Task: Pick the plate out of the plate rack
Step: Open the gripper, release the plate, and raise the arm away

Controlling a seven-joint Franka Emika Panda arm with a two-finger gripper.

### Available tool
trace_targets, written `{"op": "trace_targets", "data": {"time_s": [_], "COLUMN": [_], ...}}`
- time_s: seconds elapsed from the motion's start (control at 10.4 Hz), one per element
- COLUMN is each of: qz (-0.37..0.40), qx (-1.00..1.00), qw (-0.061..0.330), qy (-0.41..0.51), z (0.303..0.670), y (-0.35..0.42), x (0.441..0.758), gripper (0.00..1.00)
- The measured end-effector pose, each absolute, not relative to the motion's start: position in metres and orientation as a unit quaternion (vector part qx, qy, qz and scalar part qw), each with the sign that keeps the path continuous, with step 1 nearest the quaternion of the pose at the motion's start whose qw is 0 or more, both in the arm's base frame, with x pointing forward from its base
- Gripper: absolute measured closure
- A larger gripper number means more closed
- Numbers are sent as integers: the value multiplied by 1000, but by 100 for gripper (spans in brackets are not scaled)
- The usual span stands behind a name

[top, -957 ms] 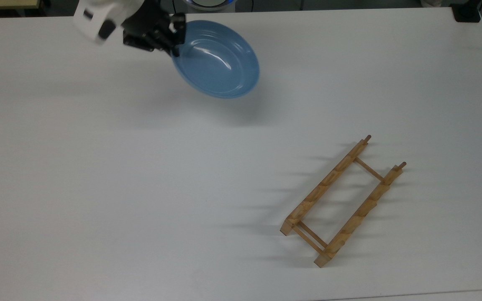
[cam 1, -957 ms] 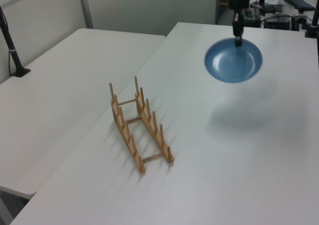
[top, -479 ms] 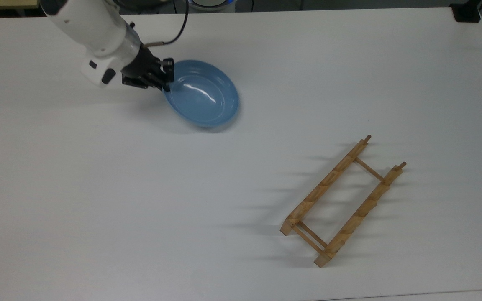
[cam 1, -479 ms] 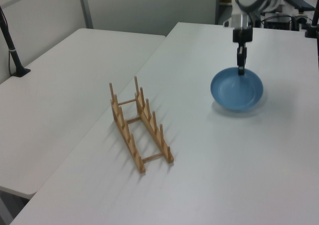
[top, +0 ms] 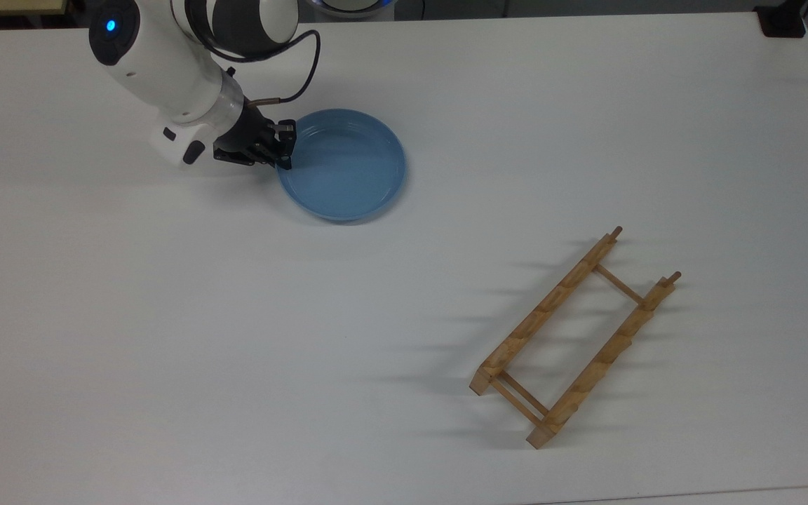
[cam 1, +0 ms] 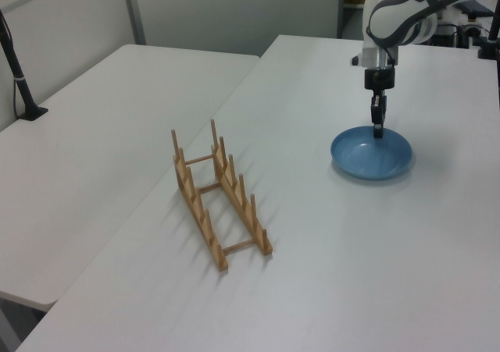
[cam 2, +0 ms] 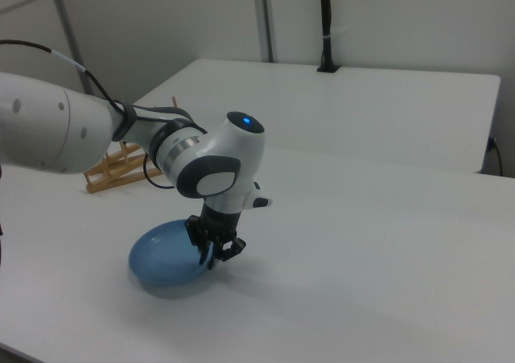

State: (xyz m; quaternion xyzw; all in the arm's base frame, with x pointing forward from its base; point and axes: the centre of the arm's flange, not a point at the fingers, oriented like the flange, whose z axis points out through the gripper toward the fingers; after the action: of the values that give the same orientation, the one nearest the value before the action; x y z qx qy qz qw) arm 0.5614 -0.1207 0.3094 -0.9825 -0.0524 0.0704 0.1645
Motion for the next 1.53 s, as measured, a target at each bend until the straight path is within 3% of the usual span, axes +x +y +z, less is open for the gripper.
{"op": "trace_targets", "data": {"time_s": [0.29,0.38,0.57,0.77,0.96,1.24,1.53], "qz": [59,49,37,19,2,14,-29], "qx": [-984,-985,-987,-992,-994,-992,-992], "qw": [161,158,158,122,77,45,18], "qy": [-50,-39,-14,24,76,119,122], "z": [323,348,436,529,583,623,641], "y": [-122,-122,-112,-75,-20,22,4], "x": [568,576,589,587,572,543,541], "gripper": [43,30,0,0,0,0,0]}}
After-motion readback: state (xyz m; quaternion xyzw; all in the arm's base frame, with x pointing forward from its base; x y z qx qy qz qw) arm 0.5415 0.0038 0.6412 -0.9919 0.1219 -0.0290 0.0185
